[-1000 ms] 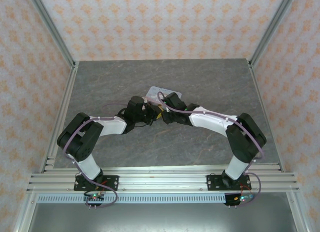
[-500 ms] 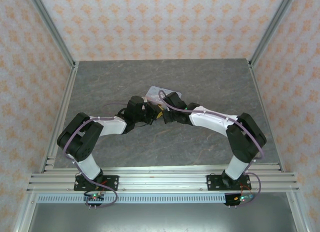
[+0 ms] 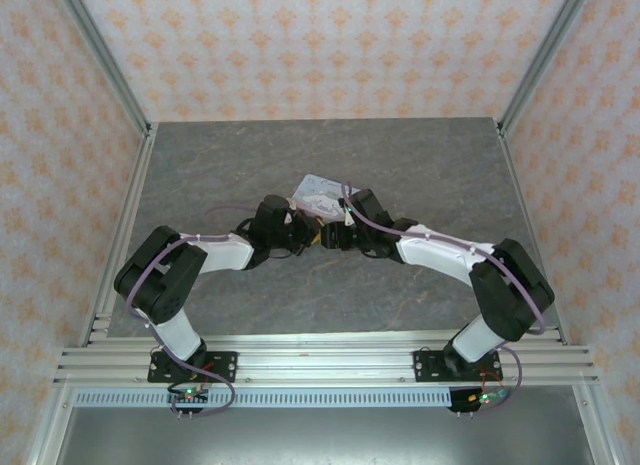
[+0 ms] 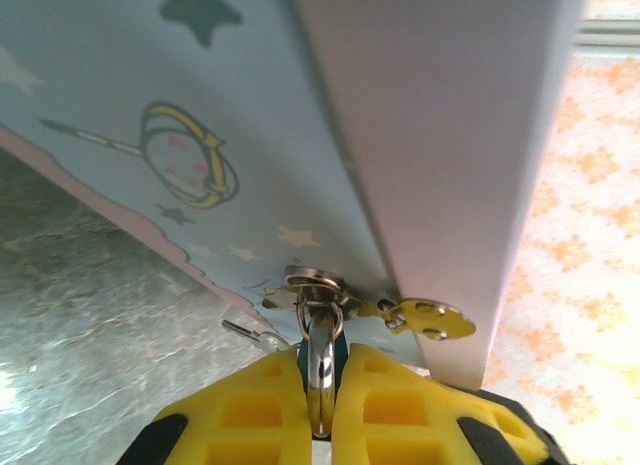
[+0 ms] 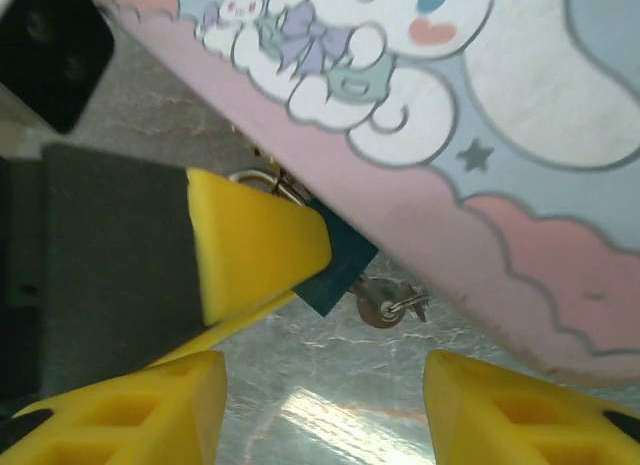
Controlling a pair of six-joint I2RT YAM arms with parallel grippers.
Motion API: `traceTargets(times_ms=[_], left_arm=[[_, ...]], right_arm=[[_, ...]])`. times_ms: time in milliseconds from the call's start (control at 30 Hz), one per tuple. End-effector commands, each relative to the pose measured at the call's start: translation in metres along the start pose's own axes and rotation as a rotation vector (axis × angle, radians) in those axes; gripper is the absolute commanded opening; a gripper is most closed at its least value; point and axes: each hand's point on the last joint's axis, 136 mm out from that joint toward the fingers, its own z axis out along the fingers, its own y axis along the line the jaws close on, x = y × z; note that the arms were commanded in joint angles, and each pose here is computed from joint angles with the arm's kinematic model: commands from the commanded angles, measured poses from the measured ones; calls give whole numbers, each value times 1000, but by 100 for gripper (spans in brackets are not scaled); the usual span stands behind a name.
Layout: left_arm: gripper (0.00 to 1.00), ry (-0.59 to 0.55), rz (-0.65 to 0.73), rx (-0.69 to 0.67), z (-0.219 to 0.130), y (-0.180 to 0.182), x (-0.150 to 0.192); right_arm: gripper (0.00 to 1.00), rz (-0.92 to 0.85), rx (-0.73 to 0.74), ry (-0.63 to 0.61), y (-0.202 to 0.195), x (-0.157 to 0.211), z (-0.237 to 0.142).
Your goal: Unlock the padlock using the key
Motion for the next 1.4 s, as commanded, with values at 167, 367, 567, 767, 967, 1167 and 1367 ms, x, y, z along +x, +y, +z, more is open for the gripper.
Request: traceTargets(times_ms=[167,367,567,767,967,1167,1367], left_arm=[[0,56,92,-121,0,34,22],[18,59,97,-134,-6,40,27],[43,33,107,-126,-18,35,26],[68,-10,137,-112,-38,18,21],[84,-93,175,-122,-62,-3,-1],[89,-148,186,-128,-71,-19,-37],[89,-161,232,-186,-70,-27,-71]], right_arm=[[57,212,-103,-118,4,-13,14],[57,252,-62,-182,-7,-23,16],[57,323,-72,-229,-15,-42,22],[56,357,-89,-272,-22,-70,25],[56,371,-132,-310,-28,-106,17],[52,351,-163,-250,-26,-81,18],[43,386,-178,-227,-32,-56,38]])
